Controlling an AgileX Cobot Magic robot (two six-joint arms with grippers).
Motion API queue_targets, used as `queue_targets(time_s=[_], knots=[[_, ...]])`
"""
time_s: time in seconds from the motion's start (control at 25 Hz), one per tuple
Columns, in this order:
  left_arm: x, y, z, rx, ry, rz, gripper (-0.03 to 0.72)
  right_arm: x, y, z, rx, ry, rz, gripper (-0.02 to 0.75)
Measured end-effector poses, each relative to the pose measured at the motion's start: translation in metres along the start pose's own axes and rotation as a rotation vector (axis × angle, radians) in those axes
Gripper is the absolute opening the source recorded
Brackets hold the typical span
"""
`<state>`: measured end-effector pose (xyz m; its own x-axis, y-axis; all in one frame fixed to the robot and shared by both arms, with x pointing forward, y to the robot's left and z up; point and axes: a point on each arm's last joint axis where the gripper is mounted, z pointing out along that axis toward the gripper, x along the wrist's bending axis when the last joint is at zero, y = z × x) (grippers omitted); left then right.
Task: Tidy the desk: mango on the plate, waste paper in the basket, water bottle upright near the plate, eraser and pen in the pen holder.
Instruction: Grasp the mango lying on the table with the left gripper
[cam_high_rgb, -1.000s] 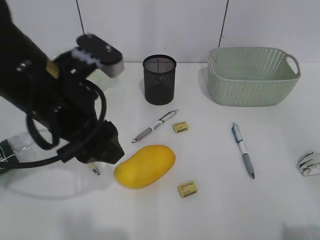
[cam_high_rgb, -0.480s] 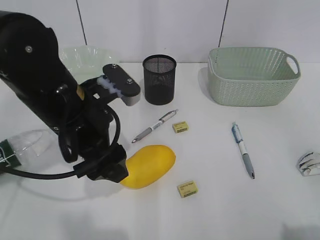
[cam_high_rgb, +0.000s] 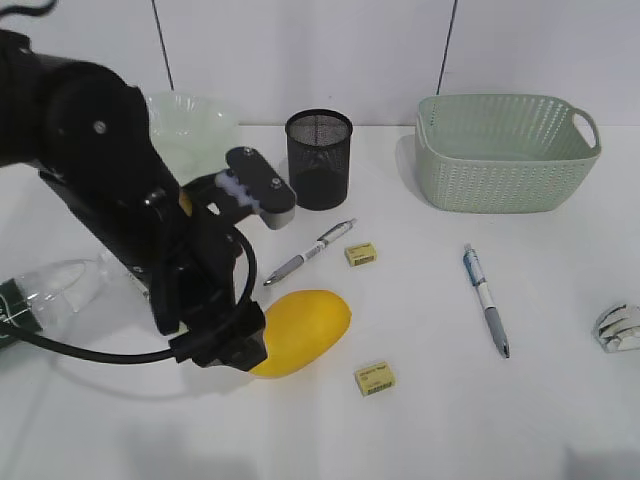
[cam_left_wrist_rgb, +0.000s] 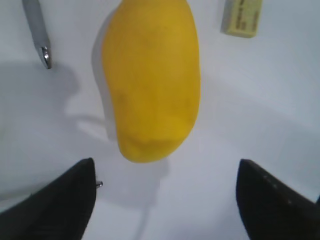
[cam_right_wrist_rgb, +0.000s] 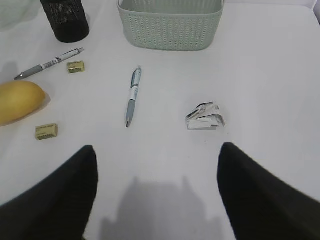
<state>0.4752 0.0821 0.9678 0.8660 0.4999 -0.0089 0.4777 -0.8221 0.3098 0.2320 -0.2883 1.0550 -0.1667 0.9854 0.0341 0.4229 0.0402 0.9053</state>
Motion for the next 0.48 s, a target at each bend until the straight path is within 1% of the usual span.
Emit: queue_targets(time_s=[0.12,0.36,0.48], knots=[[0.002,0.003,0.01,0.009,-0.003,-0.001,0.671,0.0,0.0,0.0,0.0,0.0,0.0,0.585],[0.007,0.022,0.014,-0.024,-0.004,-0.011,0.671,0.0,0.0,0.0,0.0,0.0,0.0,0.585],[0.008,0.024,0.02,-0.015,-0.012,-0.015,0.671,0.0,0.0,0.0,0.0,0.0,0.0,0.585]])
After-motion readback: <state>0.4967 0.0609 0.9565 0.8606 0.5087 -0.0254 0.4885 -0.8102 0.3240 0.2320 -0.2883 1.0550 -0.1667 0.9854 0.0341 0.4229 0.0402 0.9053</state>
